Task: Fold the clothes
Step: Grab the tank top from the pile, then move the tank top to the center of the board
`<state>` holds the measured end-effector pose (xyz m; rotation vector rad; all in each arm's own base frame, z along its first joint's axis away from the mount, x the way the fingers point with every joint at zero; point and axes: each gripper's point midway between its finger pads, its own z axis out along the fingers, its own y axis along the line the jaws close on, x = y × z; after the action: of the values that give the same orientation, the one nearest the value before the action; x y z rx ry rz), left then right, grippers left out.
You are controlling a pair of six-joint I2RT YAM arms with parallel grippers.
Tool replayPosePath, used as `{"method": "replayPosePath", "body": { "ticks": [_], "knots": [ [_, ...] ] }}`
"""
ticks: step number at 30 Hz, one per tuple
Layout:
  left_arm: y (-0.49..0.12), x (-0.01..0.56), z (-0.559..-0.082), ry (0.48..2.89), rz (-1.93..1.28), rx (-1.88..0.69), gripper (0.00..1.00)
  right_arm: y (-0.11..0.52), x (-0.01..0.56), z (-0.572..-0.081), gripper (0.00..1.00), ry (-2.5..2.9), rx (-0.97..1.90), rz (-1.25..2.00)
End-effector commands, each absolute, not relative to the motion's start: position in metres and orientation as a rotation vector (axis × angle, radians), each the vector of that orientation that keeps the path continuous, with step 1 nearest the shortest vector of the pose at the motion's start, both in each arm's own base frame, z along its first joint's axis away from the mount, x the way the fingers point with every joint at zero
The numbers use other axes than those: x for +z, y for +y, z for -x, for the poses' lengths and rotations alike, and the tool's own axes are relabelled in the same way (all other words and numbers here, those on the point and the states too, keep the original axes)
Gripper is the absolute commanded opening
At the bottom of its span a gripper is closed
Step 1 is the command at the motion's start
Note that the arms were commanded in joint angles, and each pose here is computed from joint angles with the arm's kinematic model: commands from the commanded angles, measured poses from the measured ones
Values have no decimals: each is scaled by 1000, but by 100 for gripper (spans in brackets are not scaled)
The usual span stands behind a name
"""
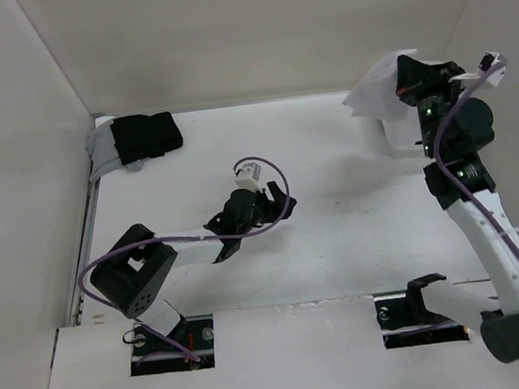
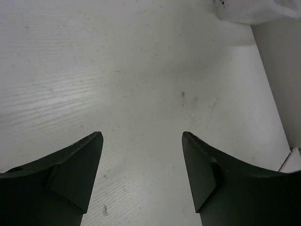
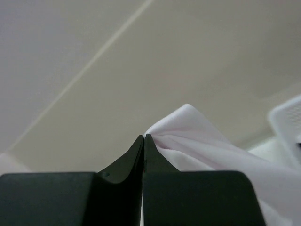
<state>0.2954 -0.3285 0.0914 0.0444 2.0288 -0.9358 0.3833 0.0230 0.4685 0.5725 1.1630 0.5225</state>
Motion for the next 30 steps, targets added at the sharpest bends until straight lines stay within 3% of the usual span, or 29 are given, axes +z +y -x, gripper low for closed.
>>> {"method": "replayPosePath", "body": {
  "ticks": [1, 4, 7, 9, 12, 13, 14, 17, 20, 21, 24, 26, 28, 30],
  "knots": [
    [-300, 138, -318, 1900, 123, -977, 67, 68, 536, -323, 1, 1038, 629, -395],
    [-264, 156, -332, 1848, 254, -961, 67, 109, 552, -272, 1, 1041, 771, -282],
    [-232, 173, -339, 1787, 353, -948, 68, 142, 523, -251, 3, 1102, 909, -242],
    [-210, 180, -342, 1761, 409, -939, 69, 169, 468, -251, 5, 1218, 996, -269],
    [-176, 178, -338, 1757, 488, -893, 69, 225, 336, -245, 10, 1520, 1105, -327],
    [-160, 170, -334, 1773, 516, -857, 69, 251, 260, -228, 17, 1707, 1116, -308],
    [-153, 165, -331, 1788, 528, -832, 69, 258, 226, -216, 23, 1800, 1110, -298],
    [-146, 138, -321, 1872, 521, -770, 69, 249, 162, -190, 43, 1966, 1049, -368],
    [-154, 117, -311, 1953, 473, -737, 66, 235, 143, -186, 50, 2005, 980, -403],
    [-159, 107, -306, 1996, 443, -720, 64, 233, 140, -186, 50, 2016, 960, -399],
    [-170, 89, -293, 2086, 363, -677, 58, 231, 113, -186, 37, 2132, 846, -314],
    [-182, 81, -285, 2131, 291, -673, 47, 235, 97, -181, 31, 2220, 801, -251],
    [-202, 66, -264, 2211, 161, -670, 36, 238, 81, -176, 30, 2294, 753, -209],
    [-208, 48, -240, 2301, 82, -623, 26, 238, 72, -173, 40, 2302, 721, -228]
  ]
}}
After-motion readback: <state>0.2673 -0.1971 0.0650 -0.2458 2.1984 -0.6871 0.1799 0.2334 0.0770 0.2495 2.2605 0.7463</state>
